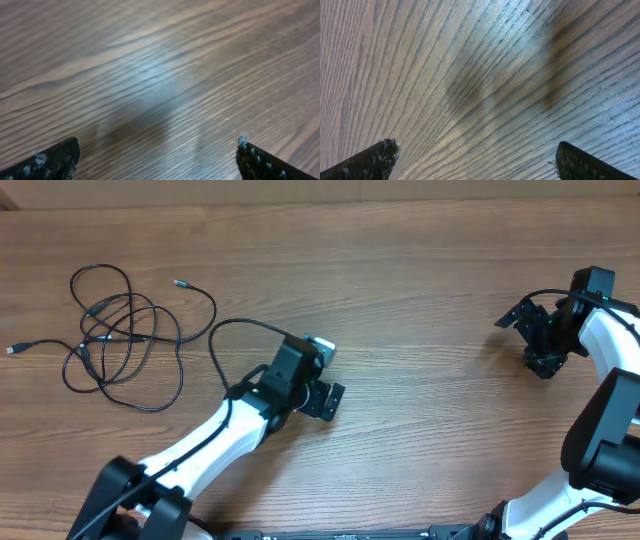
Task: Untangle cables
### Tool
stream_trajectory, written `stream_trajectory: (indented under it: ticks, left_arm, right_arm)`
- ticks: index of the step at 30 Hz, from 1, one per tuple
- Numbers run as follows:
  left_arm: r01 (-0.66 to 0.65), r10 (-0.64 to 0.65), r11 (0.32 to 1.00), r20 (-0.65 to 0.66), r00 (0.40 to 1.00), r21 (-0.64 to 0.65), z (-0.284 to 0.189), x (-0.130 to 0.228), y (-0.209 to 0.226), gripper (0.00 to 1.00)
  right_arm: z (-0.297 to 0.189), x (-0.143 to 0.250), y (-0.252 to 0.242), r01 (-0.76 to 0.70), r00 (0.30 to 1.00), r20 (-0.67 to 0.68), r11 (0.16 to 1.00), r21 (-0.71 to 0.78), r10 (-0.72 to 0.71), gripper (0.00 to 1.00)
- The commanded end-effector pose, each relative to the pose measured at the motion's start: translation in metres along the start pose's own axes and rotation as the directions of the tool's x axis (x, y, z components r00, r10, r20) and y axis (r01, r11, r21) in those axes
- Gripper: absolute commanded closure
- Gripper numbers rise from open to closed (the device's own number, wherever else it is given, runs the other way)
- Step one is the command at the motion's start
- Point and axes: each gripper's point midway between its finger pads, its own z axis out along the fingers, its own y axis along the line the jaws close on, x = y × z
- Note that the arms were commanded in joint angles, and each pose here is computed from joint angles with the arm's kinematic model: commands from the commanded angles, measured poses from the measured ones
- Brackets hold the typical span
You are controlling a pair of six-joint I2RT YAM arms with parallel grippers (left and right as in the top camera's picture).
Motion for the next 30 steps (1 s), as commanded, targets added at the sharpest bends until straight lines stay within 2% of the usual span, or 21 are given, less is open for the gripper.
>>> stream_trajectory:
  ticks: [1, 11, 17, 26, 30]
  left_arm:
    - [0.066, -0.065, 0.998, 0.034, 0.997, -0.024, -0.010, 0.003, 0.016, 0.01]
    - [0.200, -0.204, 0.979, 0.169, 0.964, 0.039, -0.020, 0.020, 0.037, 0.00]
    - [0.298, -0.306, 0.952, 0.201, 0.931, 0.067, -0.024, 0.027, 0.053, 0.00]
    - [0.270, -0.288, 0.958, 0.308, 0.907, 0.102, -0.031, 0.030, 0.049, 0.00]
    - [0.267, -0.285, 0.958, 0.310, 0.907, 0.101, -0.029, 0.031, 0.049, 0.00]
  right_arm:
    - [-0.010, -0.007, 0.006, 0.015, 0.999, 0.031, 1.000, -0.018, -0.015, 0.00]
    - [-0.010, -0.007, 0.006, 0.015, 0.999, 0.031, 1.000, -0.018, -0.014, 0.00]
    - [-0.010, -0.007, 0.006, 0.015, 0.999, 0.031, 1.000, -0.018, -0.015, 0.00]
    - [-0.010, -0.007, 0.006, 0.015, 0.999, 0.031, 1.000, -0.018, -0.015, 0.00]
    - [-0.010, -0.007, 0.006, 0.015, 0.999, 0.031, 1.000, -0.018, -0.015, 0.00]
